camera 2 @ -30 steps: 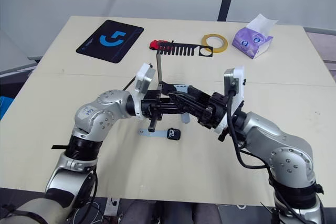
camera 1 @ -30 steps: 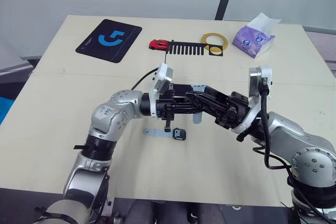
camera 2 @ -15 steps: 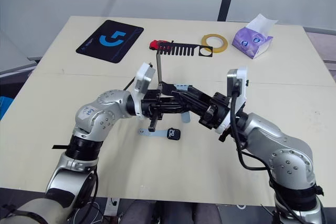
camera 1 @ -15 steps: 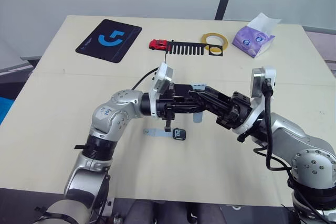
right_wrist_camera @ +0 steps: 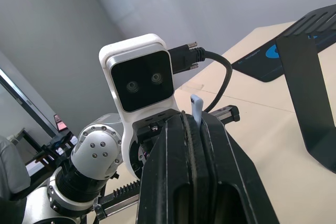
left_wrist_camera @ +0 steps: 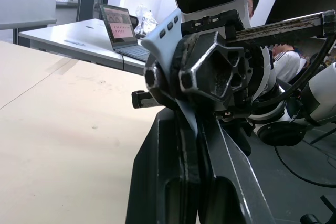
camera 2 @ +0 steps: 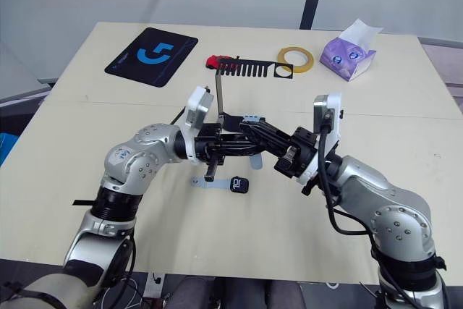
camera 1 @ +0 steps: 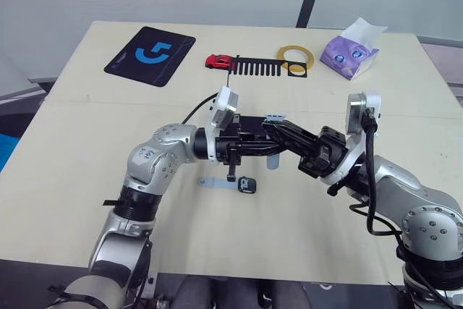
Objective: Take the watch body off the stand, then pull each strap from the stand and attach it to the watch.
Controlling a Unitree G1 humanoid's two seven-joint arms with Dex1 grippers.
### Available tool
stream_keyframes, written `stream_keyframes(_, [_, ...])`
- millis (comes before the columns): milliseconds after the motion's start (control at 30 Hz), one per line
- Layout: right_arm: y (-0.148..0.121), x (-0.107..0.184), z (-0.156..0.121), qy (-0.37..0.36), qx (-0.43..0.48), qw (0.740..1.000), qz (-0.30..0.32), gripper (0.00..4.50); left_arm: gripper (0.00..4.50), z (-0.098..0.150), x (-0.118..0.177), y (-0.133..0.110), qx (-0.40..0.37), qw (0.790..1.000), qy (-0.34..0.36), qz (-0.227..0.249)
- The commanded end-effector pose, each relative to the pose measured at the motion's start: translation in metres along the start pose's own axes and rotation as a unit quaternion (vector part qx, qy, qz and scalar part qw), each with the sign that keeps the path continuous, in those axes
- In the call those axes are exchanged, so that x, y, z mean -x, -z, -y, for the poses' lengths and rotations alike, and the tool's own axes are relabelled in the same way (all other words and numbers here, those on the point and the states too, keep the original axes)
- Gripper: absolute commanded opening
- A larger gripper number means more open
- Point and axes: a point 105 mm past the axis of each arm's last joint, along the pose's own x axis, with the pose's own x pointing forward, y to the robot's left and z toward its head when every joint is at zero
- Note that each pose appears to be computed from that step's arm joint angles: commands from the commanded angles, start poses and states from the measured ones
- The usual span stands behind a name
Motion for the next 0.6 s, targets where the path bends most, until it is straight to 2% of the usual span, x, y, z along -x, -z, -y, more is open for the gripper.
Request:
stream_keyframes(33, [-0.005, -0.003, -0.015, -0.029, 0.018, 0.999, 0.007, 0.05, 0.00, 0.001, -0.003, -0.012, -0.024, 1.000, 0.005, 0.013])
stream_keyframes(100, [-0.005, -0.003, -0.015, -0.028, 0.022, 0.999, 0.007, 0.05, 0.00, 0.003, -0.001, -0.012, -0.005, 1.000, 0.012, 0.014])
stream_keyframes(167, [-0.006, -0.002, -0.015, -0.022, 0.033, 0.999, 0.004, 0.00, 0.74, 0.006, 0.004, -0.010, -0.005, 1.000, 0.018, 0.003])
stream_keyframes(200, [-0.007, -0.001, -0.014, -0.017, 0.042, 0.999, 0.000, 0.00, 0.97, 0.008, 0.008, -0.009, -0.009, 1.000, 0.019, -0.008])
stream_keyframes(333, [-0.008, 0.004, -0.011, 0.011, 0.101, 0.994, -0.033, 0.00, 2.78, 0.009, 0.028, -0.002, -0.021, 0.998, 0.011, -0.063])
stream_keyframes(467, [-0.001, 0.029, -0.005, 0.068, 0.251, 0.957, -0.132, 0.00, 4.48, 0.003, 0.057, 0.022, -0.069, 0.981, -0.011, -0.180])
stream_keyframes(600, [0.010, 0.051, -0.003, 0.085, 0.370, 0.899, -0.220, 0.00, 4.48, -0.003, 0.066, 0.052, -0.093, 0.962, -0.024, -0.256])
